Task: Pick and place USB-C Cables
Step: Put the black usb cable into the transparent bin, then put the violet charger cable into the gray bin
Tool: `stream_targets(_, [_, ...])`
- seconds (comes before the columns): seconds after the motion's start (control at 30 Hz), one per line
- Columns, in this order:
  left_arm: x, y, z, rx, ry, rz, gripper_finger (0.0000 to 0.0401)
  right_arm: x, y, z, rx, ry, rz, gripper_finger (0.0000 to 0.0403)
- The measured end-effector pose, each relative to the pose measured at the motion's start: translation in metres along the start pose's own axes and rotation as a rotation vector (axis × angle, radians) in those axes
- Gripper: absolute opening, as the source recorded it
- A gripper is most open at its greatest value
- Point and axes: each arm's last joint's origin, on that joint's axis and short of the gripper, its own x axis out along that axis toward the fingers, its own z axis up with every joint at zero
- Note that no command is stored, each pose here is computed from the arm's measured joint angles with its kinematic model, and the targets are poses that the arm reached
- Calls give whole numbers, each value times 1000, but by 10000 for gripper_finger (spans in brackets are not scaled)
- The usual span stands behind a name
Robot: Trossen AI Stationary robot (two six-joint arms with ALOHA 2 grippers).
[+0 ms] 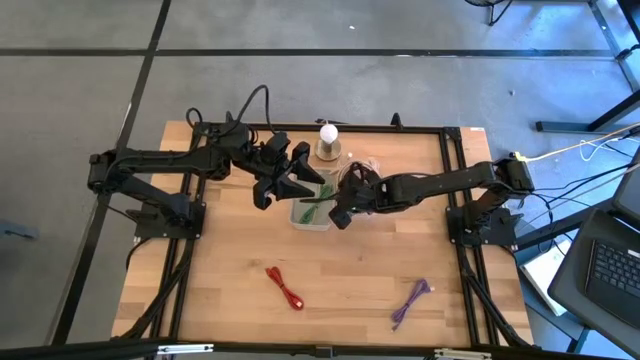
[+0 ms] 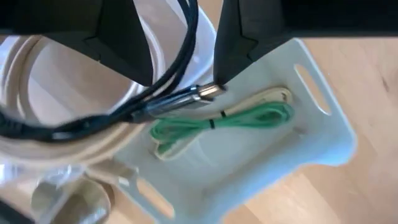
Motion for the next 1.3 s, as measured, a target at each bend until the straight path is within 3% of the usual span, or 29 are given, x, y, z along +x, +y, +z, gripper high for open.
stream_targets(0.1, [0, 0, 0, 0, 0, -1, 207, -6, 1, 6, -25, -2, -7, 167])
stream_targets(0.27, [0, 0, 0, -1, 3, -4, 207, -21, -4, 11, -49, 58, -120, 166])
stream_targets(0.4, [0, -1, -1, -1, 22, -36, 207, -48, -2, 11, -88, 100, -235, 166])
stream_targets(0.63, [0, -1, -1, -3, 28, -38, 207, -101, 20, -10, -111, 142, -270, 166])
stream_targets(0.97, [-1, 0, -1, -3, 28, -34, 207, -145, 44, -67, 123, 164, -264, 164])
stream_targets(1.3, [-1, 3, -6, -40, 74, -4, 207, -168, 62, -100, 313, 240, -167, 122])
